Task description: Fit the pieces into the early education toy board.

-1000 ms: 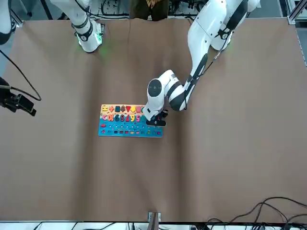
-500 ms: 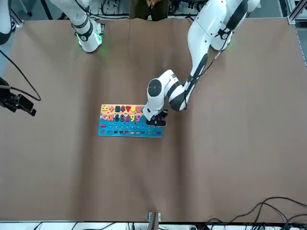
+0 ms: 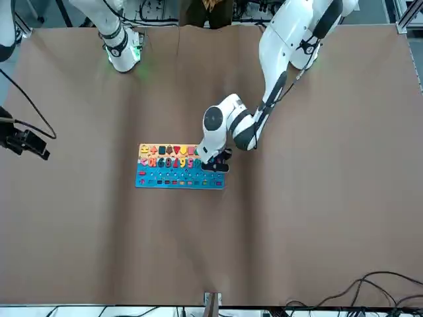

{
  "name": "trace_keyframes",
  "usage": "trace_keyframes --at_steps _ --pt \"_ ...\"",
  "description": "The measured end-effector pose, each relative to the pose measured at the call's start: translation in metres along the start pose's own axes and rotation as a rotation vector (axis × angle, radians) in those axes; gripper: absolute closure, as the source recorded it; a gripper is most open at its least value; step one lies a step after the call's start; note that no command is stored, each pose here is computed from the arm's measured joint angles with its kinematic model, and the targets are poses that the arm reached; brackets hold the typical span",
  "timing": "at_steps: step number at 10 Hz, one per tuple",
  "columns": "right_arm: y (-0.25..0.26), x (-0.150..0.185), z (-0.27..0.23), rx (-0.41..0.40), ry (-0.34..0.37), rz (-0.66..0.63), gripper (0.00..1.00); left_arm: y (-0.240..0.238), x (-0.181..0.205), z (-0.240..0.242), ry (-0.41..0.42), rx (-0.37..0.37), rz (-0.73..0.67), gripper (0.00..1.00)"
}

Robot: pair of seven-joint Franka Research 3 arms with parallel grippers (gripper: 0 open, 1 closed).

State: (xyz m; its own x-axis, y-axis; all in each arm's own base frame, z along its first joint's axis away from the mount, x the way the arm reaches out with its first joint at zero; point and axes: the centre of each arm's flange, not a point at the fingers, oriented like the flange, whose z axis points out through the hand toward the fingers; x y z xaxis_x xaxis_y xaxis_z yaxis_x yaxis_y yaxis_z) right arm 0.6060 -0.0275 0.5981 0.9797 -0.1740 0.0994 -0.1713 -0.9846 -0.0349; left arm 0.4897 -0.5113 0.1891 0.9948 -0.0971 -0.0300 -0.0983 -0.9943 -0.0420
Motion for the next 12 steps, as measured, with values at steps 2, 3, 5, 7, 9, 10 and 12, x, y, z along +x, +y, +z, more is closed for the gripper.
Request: trace_keyframes --at_steps 2,3,5,7,9,10,12 --pt "0.000 0.000 0.000 0.000 0.000 0.000 0.01 0.000 0.002 -0.012 0.015 -0.008 -0.001 0.71" --pt "0.000 0.000 0.000 0.000 0.000 0.000 0.01 0.000 0.003 -0.018 0.022 -0.012 -0.002 0.71" --pt "0.000 0.000 0.000 0.000 0.000 0.000 0.01 -0.008 0.009 -0.039 0.027 0.001 -0.014 0.69" --pt "0.000 0.000 0.000 0.000 0.001 0.000 0.01 -0.038 0.031 -0.099 0.073 -0.007 -0.044 0.59" --pt "0.000 0.000 0.000 0.000 0.001 0.000 0.01 -0.088 0.059 -0.173 0.154 -0.027 -0.058 0.30" --pt "0.001 0.000 0.000 0.000 0.001 0.001 0.01 -0.122 0.074 -0.210 0.195 -0.035 -0.065 0.16" --pt "0.001 0.000 -0.001 0.000 0.001 0.001 0.01 -0.188 0.097 -0.264 0.263 -0.051 -0.116 0.00"
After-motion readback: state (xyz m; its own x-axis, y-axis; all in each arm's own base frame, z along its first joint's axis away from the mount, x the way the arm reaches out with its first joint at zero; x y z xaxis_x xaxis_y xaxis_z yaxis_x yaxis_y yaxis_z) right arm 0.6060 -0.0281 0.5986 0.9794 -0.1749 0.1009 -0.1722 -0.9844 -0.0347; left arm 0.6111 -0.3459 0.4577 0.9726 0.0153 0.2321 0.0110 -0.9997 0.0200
